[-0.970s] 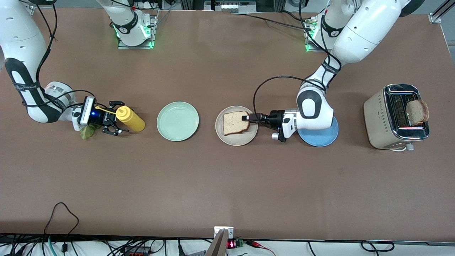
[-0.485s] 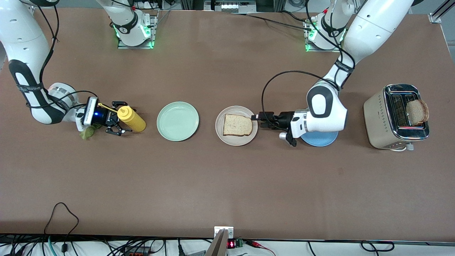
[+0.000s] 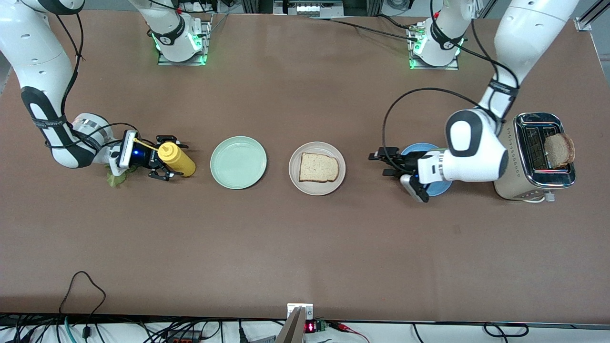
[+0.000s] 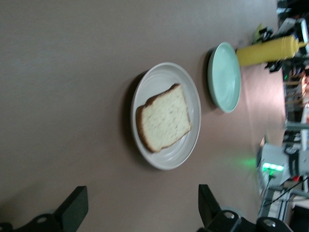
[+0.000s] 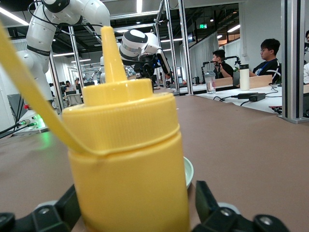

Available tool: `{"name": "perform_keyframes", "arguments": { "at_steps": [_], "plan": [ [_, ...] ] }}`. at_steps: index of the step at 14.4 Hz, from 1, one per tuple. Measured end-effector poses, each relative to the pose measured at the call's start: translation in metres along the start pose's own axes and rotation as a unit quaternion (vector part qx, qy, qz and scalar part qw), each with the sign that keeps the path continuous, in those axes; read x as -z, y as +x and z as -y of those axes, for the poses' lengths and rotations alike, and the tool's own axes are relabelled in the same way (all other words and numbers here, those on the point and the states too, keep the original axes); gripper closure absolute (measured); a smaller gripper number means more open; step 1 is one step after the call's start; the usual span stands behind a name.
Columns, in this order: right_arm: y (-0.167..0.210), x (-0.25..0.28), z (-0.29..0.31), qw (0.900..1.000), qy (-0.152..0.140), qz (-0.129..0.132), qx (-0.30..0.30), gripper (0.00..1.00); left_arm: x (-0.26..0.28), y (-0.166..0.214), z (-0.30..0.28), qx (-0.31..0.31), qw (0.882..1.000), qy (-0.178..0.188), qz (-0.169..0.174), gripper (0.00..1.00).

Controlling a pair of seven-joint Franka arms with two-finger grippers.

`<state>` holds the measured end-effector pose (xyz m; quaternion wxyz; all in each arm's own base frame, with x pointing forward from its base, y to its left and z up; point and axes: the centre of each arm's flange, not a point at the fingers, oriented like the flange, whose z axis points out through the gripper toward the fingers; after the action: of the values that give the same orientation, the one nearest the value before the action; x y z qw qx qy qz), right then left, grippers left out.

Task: Make sandwich in beige plate with both arms
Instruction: 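Open the left gripper and withdraw it while the right gripper lifts the bottle, then carry the yellow squeeze bottle over the beige plate with the right gripper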

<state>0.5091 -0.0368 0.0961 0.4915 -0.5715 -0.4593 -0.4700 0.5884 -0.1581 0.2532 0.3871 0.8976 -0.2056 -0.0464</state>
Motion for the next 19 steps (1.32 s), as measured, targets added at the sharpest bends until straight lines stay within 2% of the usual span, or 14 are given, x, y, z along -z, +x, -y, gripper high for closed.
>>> {"name": "perform_keyframes", "arguments": {
  "at_steps": [2, 3, 5, 8, 11, 14, 17, 19],
  "plan": [
    [0.002, -0.001, -0.001, 1.0, 0.001, 0.0, 0.003, 0.3, 0.02, -0.001, 0.005, -0.021, 0.999, 0.024, 0.035, 0.0],
    [0.002, -0.002, -0.002, 1.0, 0.001, 0.0, 0.004, 0.36, 0.032, 0.0, 0.006, -0.028, 0.997, 0.037, 0.055, 0.0],
    [0.004, -0.002, -0.003, 1.0, 0.001, 0.002, 0.007, 0.41, 0.053, 0.003, 0.004, -0.03, 0.994, 0.062, 0.09, 0.0],
    [0.018, -0.003, -0.015, 1.0, -0.003, 0.021, 0.006, 0.41, 0.075, 0.003, 0.001, -0.023, 0.981, 0.119, 0.149, 0.0],
    [0.052, -0.007, -0.033, 0.997, -0.018, 0.068, -0.008, 0.41, 0.098, -0.002, -0.007, 0.02, 0.964, 0.177, 0.198, 0.0],
    [0.088, -0.016, -0.046, 0.991, -0.033, 0.131, -0.021, 0.42, 0.128, -0.003, -0.012, 0.059, 0.939, 0.248, 0.23, 0.0],
    [0.123, -0.033, -0.053, 0.98, -0.046, 0.191, -0.036, 0.44, 0.167, 0.001, -0.022, 0.082, 0.918, 0.304, 0.24, 0.0],
    [0.15, -0.051, -0.06, 0.971, -0.054, 0.23, -0.043, 0.55, 0.197, 0.005, -0.038, 0.09, 0.911, 0.329, 0.231, 0.0]
  ]
}}
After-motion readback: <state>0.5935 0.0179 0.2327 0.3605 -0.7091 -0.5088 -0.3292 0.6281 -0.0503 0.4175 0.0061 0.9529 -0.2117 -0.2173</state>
